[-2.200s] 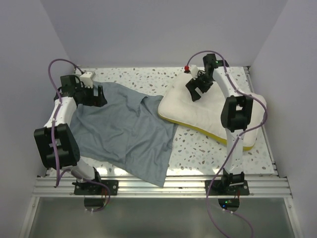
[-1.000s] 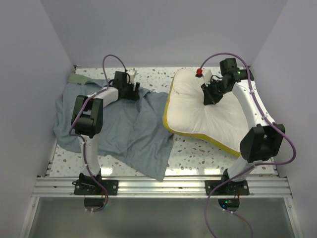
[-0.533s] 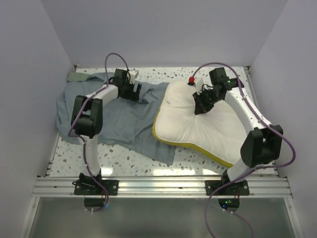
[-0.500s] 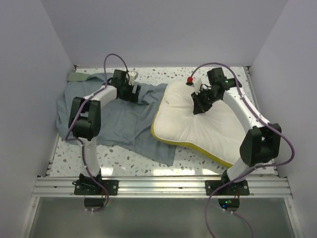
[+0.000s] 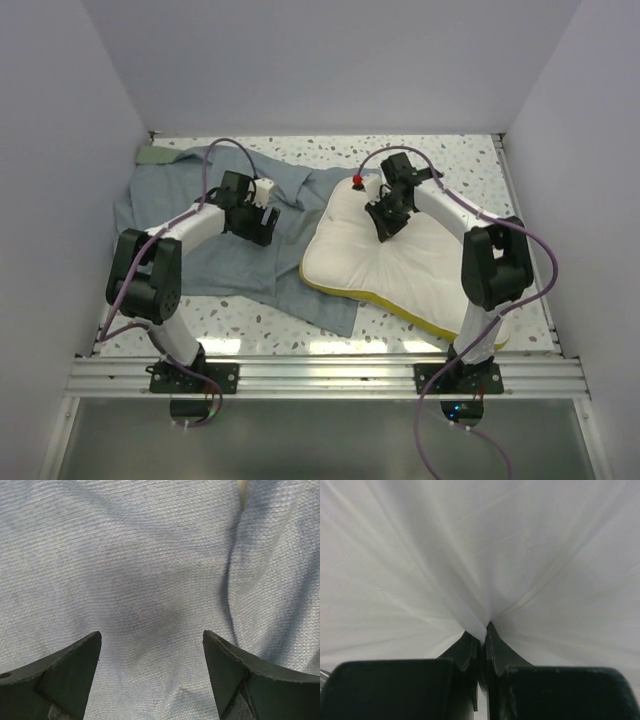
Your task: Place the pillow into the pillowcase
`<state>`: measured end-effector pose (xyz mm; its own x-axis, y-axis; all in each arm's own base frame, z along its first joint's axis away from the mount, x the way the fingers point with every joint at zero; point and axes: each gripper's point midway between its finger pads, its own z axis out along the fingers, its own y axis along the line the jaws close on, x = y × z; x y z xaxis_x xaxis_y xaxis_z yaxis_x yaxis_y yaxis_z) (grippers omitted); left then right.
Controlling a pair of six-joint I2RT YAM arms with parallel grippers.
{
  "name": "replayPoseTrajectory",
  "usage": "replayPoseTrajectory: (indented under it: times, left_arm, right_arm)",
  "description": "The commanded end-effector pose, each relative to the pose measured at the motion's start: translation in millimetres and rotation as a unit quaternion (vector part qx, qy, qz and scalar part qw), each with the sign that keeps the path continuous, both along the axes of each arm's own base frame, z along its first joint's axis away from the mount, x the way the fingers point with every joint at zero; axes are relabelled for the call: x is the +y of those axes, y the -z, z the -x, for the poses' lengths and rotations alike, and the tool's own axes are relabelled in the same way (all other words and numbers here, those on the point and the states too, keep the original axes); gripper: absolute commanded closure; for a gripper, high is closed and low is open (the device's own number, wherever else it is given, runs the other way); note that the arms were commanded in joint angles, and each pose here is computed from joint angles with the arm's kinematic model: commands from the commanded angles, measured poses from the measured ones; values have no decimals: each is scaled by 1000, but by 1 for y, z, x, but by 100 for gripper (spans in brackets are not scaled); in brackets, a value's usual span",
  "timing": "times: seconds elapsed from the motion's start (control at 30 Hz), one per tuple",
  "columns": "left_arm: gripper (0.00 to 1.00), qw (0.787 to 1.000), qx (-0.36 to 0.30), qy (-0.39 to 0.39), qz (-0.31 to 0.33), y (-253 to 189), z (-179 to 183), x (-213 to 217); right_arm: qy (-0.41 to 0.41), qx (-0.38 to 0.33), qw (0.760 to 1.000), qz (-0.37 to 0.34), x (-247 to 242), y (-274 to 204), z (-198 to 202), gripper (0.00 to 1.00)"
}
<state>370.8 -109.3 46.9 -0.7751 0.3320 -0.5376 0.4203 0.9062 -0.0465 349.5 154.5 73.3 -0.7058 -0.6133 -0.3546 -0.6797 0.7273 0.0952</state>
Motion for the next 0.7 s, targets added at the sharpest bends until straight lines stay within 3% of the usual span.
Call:
replayPoseTrajectory:
  times: [0.0, 0.23, 0.47, 0.67]
  left_arm:
    - [15, 999, -22, 25, 11, -5, -9, -23]
    - [21, 999, -37, 32, 8, -2, -27, -51]
    - [20, 998, -35, 59, 13, 4, -26, -84]
    - [26, 999, -26, 33, -28, 22, -37, -78]
  right_arm:
    - [13, -21, 999, 29, -20, -17, 7, 100]
    - [5, -3, 1000, 29, -21, -16, 19, 100]
    - [6, 4, 1000, 21, -18, -15, 19, 100]
    - [7, 7, 1000, 23, -19, -12, 20, 100]
